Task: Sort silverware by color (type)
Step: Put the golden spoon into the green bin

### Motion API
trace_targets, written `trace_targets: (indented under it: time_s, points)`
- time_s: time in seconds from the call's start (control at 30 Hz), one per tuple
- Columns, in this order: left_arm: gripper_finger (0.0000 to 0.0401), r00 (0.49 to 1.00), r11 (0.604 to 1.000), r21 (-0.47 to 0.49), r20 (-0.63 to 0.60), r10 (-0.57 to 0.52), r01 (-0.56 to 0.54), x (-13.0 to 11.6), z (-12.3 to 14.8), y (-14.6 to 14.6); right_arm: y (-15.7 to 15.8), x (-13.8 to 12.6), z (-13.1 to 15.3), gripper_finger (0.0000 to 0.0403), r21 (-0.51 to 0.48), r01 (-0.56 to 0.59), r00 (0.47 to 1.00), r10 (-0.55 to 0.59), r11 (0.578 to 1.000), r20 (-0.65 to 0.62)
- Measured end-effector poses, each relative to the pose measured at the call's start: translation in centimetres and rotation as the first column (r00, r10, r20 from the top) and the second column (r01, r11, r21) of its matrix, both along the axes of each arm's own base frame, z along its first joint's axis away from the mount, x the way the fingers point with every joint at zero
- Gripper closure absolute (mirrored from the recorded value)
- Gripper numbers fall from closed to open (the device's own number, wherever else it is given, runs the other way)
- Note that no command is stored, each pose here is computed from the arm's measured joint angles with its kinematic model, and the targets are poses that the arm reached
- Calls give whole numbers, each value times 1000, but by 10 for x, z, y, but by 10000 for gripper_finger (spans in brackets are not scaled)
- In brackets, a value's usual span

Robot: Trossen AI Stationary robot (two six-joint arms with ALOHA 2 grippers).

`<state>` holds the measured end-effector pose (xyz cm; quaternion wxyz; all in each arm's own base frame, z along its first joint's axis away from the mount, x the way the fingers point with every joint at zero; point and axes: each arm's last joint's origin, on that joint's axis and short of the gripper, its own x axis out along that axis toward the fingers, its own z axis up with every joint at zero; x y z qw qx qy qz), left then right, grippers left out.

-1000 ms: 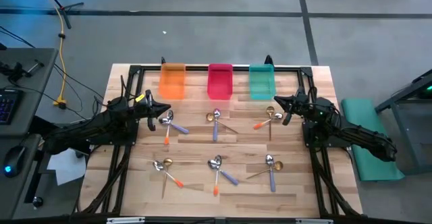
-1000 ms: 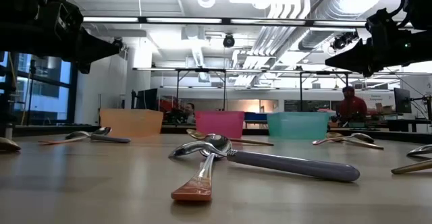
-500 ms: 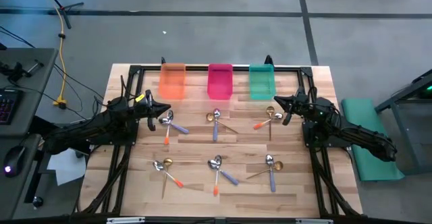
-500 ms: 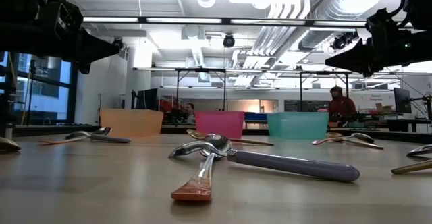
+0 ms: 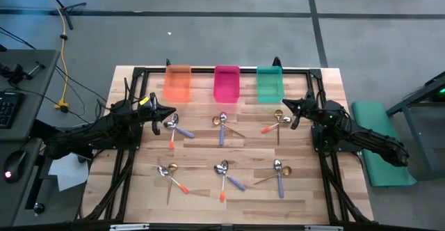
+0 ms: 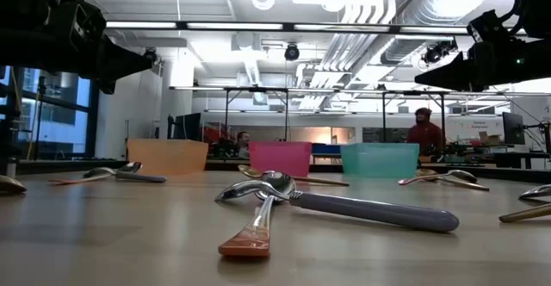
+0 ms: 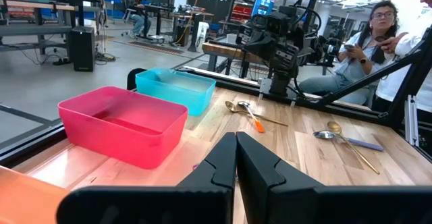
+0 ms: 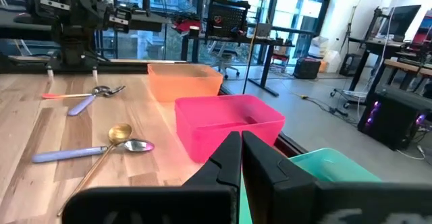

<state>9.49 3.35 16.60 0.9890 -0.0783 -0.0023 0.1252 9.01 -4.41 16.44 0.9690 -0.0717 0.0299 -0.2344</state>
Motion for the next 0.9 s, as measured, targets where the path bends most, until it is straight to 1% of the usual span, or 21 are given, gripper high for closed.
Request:
trace_targets:
  time_s: [0.1,0.17,0.27,0.37,0.47,0.53,0.63,0.9]
  points:
    - [398,1000,1000,0,-1,0,0,0,0,0,-1,0,1,403,34,20,999,-21,999,34]
    - [398,1000,1000,0,0,0,0,0,0,0,-1,-1,6,403,36,39,995,-42,999,89]
    - [398,1000,1000,0,0,0,0,0,0,0,-1,-1,14,403,51,30,981,-39,998,188]
    - [398,1000,1000,0,0,0,0,0,0,0,0,-2,22,403,56,11,958,-26,998,286]
    - [398,1000,1000,0,0,0,0,0,0,0,2,-3,28,403,23,-36,943,26,999,332]
    - [398,1000,1000,0,0,0,0,0,0,0,3,-2,28,403,14,-78,941,69,997,333]
    - [398,1000,1000,0,0,0,0,0,0,0,2,1,25,403,49,-100,947,80,994,311]
    - [398,1000,1000,0,0,0,0,0,0,0,1,16,9,403,153,-48,987,23,987,157]
